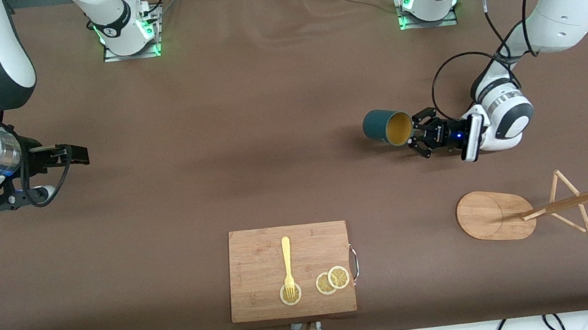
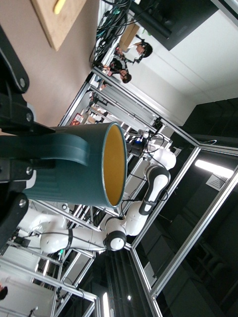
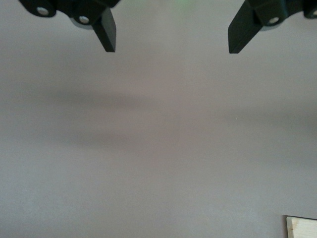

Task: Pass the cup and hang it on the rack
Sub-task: 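Lift the mug with the left gripper and carry it toward the rack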

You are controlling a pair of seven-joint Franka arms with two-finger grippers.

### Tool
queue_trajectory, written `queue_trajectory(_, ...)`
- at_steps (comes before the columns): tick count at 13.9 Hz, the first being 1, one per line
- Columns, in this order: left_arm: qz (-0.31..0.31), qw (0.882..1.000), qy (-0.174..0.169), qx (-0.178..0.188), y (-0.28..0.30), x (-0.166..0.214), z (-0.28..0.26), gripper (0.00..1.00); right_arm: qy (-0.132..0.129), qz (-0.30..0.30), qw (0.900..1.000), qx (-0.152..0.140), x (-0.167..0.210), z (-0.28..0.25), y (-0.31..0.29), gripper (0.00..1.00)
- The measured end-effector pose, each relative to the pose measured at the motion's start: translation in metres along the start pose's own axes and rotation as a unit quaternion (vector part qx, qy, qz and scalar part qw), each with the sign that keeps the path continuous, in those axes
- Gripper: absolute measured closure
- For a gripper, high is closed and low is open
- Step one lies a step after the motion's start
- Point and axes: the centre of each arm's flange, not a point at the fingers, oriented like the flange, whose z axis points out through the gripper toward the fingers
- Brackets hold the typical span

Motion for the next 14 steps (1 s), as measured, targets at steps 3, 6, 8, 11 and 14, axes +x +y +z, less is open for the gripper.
queue_trajectory(3,-0.019,1.0,-0.011,-0.008,0.018,0.009,-0.043,0.79,0.0,0.013,1.0,0.002,0.0,0.0,0.016,0.0)
queue_trajectory(6,-0.05,0.998,-0.047,-0.012,0.048,0.039,-0.088,0.79,-0.01,0.027,1.0,0.003,-0.006,-0.003,0.031,0.0)
queue_trajectory(8,-0.078,0.994,-0.075,-0.007,0.078,0.066,-0.123,0.79,-0.028,0.033,0.999,0.004,-0.015,-0.007,0.039,0.0)
queue_trajectory(11,-0.133,0.988,-0.077,0.018,0.112,0.084,-0.172,0.79,-0.047,0.045,0.998,0.006,-0.027,-0.014,0.051,0.0)
queue_trajectory(14,-0.205,0.975,-0.071,0.051,0.126,0.114,-0.211,0.79,-0.037,0.055,0.998,0.007,-0.039,-0.031,0.064,0.0)
